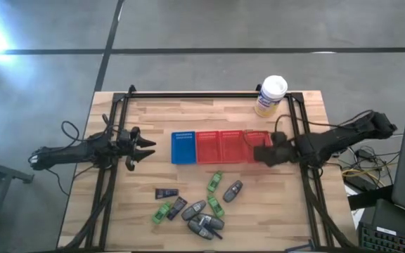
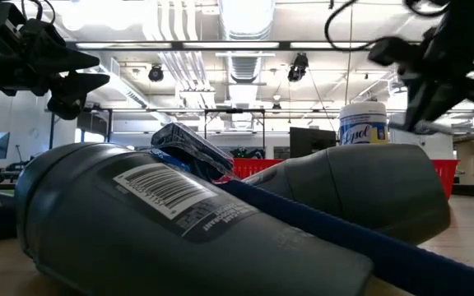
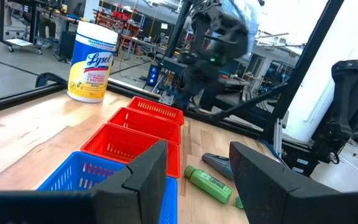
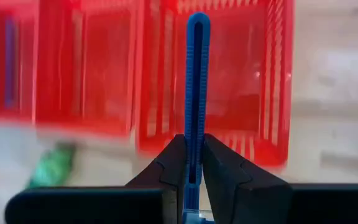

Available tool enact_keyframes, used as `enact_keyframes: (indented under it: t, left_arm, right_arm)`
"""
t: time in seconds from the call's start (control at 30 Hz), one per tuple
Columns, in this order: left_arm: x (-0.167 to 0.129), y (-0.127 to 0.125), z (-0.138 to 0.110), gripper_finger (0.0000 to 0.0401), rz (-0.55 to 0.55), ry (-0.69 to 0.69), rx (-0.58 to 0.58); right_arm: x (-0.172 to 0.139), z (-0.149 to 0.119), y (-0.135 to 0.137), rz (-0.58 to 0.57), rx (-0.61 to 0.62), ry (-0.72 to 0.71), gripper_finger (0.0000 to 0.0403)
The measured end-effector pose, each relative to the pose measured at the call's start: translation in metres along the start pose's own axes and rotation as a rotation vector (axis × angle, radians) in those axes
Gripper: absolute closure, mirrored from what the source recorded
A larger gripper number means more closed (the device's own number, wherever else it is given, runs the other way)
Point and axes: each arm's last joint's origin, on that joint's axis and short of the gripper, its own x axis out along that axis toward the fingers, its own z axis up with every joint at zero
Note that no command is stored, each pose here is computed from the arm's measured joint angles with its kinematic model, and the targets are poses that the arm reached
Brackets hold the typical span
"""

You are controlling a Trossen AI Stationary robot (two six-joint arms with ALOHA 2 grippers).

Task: Pick & Place Travel size toiletries
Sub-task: Put the blue razor into the right red bin

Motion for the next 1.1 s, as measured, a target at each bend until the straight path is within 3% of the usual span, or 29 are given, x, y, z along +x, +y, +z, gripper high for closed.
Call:
enact_keyframes:
  t: [0.17,0.37,0.67,0.8,0.93,1.1]
  left_arm:
    - [0.000,0.000,0.000,0.0222,0.000,0.000,0.000]
    - [0.000,0.000,0.000,0.0222,0.001,0.002,0.000]
    - [0.000,0.000,0.000,0.0222,0.002,0.004,0.000]
    - [0.000,0.000,0.000,0.0222,0.002,0.004,0.000]
    - [0.000,0.000,0.000,0.0222,0.002,0.004,0.000]
    - [0.000,0.000,0.000,0.0222,0.002,0.005,0.000]
  right_arm:
    - [0.013,0.021,0.005,0.016,-0.019,-0.040,0.0364]
    - [0.035,0.033,0.012,-0.098,-0.195,0.024,0.0359]
    - [0.056,0.031,0.023,-0.197,-0.249,0.055,0.0285]
    - [0.048,0.031,0.035,-0.152,-0.316,0.057,0.0234]
    - [0.023,0.026,0.057,-0.031,-0.481,0.035,0.0189]
    - [-0.003,0.005,0.084,0.105,-0.642,0.106,0.0159]
